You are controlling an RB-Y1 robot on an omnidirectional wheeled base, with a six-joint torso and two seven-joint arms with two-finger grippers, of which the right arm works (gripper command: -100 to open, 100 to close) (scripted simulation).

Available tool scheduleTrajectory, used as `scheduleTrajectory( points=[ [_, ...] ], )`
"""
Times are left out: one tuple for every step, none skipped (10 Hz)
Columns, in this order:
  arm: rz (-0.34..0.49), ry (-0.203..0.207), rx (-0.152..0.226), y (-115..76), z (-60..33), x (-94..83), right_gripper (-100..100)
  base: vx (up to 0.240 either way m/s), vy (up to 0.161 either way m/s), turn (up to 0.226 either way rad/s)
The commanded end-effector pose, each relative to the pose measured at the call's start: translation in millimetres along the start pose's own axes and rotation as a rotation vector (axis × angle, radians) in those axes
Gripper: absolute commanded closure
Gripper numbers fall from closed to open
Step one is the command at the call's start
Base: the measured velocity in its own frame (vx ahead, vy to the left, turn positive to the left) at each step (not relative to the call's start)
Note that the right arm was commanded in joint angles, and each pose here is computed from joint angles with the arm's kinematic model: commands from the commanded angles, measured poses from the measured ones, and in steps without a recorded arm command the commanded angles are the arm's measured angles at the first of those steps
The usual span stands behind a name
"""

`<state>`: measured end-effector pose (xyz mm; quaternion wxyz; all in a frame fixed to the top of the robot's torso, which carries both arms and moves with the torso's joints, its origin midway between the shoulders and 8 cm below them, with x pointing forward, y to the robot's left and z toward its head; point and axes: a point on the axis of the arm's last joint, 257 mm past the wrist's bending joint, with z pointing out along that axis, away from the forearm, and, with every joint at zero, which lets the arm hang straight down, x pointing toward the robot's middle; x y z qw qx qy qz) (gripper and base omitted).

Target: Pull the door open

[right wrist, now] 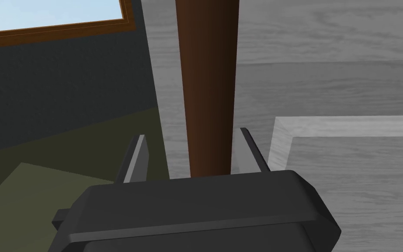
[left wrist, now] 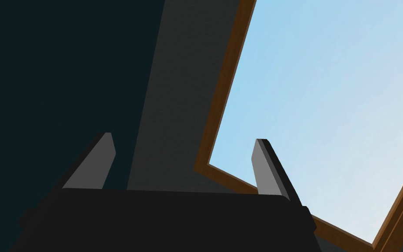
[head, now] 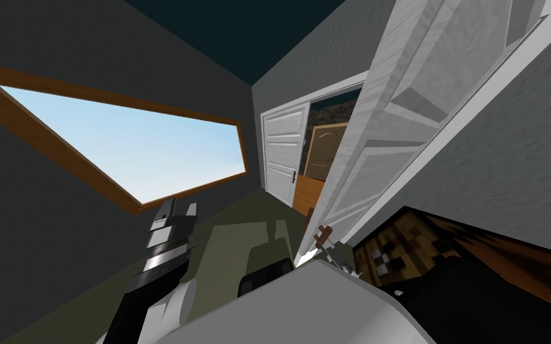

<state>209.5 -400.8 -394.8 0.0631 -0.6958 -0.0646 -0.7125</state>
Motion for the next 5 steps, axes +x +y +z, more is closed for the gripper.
scheduleTrajectory(
  points=[
    [0.018,0.0,0.025,-12.3,-7.7,-1.7,100,-0.033,-0.027,0.028],
    [0.018,0.0,0.025,-12.3,-7.7,-1.7,100,-0.032,-0.018,0.01],
    [0.018,0.0,0.033,-13.6,-12.3,-0.8,100,-0.035,-0.022,0.001],
    [0.018,0.0,0.033,-13.6,-12.3,-0.8,100,-0.029,-0.019,-0.001],
    [0.018,0.0,0.033,-13.6,-12.3,-0.8,100,-0.006,-0.01,-0.007]
  ],
)
